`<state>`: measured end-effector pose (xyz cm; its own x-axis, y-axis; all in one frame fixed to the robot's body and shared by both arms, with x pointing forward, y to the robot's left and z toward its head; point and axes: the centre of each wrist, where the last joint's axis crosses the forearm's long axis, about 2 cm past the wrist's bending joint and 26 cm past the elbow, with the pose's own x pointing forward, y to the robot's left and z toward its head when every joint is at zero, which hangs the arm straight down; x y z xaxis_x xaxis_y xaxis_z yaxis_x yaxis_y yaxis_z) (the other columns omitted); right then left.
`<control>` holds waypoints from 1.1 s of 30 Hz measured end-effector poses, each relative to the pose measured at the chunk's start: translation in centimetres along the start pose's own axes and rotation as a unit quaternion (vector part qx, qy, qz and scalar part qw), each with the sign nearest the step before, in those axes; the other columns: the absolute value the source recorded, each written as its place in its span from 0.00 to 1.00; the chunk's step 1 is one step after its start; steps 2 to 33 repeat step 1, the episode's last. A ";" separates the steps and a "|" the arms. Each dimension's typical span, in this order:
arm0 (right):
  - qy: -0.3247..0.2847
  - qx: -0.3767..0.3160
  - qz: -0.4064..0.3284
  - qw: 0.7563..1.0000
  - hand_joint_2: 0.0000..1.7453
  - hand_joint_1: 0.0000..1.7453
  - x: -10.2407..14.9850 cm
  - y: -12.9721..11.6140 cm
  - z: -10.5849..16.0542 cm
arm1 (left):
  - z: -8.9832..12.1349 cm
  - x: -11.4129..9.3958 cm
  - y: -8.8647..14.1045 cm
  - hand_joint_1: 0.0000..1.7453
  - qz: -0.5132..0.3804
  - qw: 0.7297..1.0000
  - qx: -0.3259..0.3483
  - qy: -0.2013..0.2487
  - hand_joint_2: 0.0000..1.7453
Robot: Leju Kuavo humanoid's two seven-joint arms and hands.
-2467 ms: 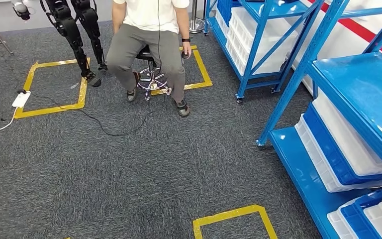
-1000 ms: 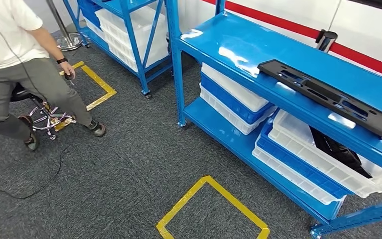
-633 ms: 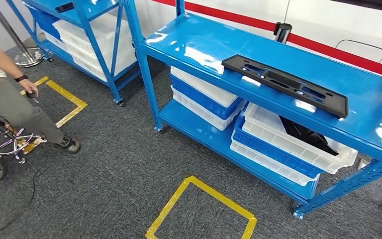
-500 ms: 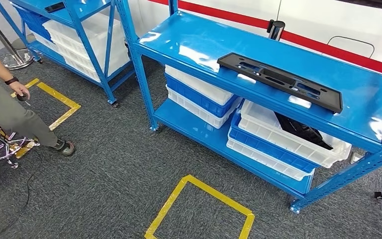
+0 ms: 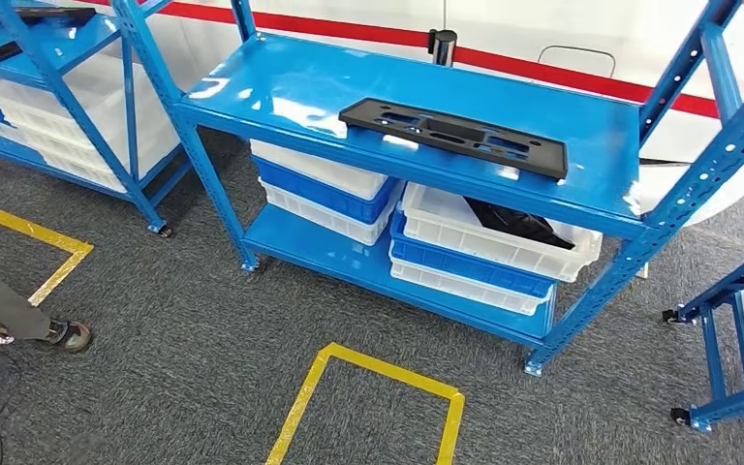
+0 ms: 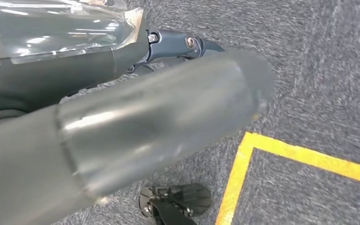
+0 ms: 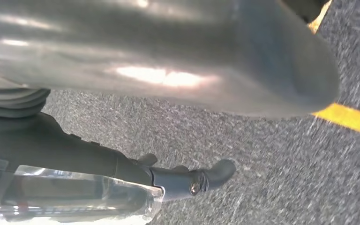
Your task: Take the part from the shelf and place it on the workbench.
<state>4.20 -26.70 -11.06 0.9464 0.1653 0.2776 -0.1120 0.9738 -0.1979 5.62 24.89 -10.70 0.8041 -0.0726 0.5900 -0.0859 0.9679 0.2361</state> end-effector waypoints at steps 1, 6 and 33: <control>0.000 0.000 0.000 1.000 0.00 0.00 0.0 0.0 0.0 | 0.0 0.0 0.0 0.00 0.000 1.000 0.000 0.000 0.00; 0.000 0.000 0.000 1.000 0.00 0.00 0.0 0.0 0.0 | 0.0 0.0 0.0 0.00 0.000 1.000 0.000 0.000 0.00; 0.000 0.000 0.000 1.000 0.00 0.00 0.0 0.0 0.0 | 0.0 0.0 0.0 0.00 0.000 1.000 0.000 0.000 0.00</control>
